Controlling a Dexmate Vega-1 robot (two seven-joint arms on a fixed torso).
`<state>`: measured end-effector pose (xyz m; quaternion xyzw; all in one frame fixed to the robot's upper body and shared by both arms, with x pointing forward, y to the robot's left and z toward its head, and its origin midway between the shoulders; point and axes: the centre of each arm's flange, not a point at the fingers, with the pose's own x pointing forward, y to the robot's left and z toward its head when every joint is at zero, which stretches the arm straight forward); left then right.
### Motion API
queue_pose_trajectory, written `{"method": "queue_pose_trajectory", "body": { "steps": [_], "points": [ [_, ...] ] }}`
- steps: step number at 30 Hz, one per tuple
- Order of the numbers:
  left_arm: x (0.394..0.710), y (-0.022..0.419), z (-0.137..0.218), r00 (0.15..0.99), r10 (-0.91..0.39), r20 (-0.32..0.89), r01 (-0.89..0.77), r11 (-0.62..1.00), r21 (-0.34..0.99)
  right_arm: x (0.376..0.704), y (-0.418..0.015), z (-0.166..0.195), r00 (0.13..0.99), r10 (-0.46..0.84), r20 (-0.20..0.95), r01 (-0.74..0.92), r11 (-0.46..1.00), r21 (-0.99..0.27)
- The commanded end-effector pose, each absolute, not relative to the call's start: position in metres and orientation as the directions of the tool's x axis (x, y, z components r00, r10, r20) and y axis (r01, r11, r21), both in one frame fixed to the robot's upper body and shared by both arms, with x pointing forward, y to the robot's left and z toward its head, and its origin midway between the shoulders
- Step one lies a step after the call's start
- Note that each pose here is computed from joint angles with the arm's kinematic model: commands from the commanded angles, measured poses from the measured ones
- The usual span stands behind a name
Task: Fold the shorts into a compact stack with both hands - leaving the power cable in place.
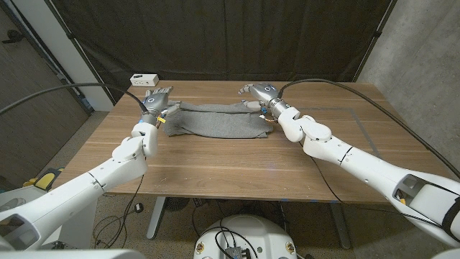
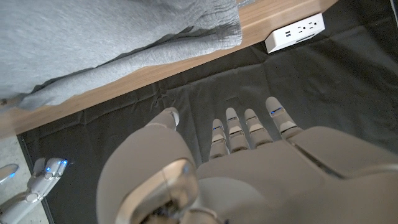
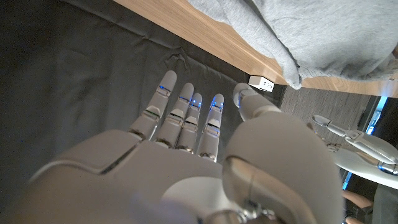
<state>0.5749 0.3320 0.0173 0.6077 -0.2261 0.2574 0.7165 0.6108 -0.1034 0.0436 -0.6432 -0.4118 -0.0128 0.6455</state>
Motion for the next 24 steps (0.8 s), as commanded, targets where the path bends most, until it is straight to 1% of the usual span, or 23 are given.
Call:
{"method": "queue_pose_trajectory", "body": {
  "steps": [1,5,7,10,14,24],
  "points": [
    [0.558,0.341,0.012,0.781,0.056,0.622,-0.611,0.275,0.743,0.603,-0.101,0.034,0.651,0.54,0.533,0.46,0.278,-0.843],
    [0.557,0.342,0.009,0.798,0.038,0.601,-0.583,0.297,0.756,0.605,-0.101,0.028,0.646,0.562,0.517,0.415,0.309,-0.855],
    [0.557,0.343,0.008,0.808,0.03,0.588,-0.567,0.309,0.763,0.607,-0.1,0.027,0.667,0.566,0.485,0.38,0.302,-0.874],
    [0.557,0.344,0.007,0.82,0.032,0.572,-0.551,0.315,0.773,0.609,-0.1,0.023,0.675,0.578,0.459,0.343,0.306,-0.888],
    [0.558,0.345,0.006,0.837,0.035,0.546,-0.527,0.318,0.788,0.61,-0.099,0.018,0.678,0.578,0.455,0.318,0.327,-0.89],
    [0.559,0.346,0.007,0.873,0.039,0.487,-0.481,0.237,0.844,0.611,-0.098,0.007,0.699,0.572,0.429,0.287,0.325,-0.901]
  ]
}}
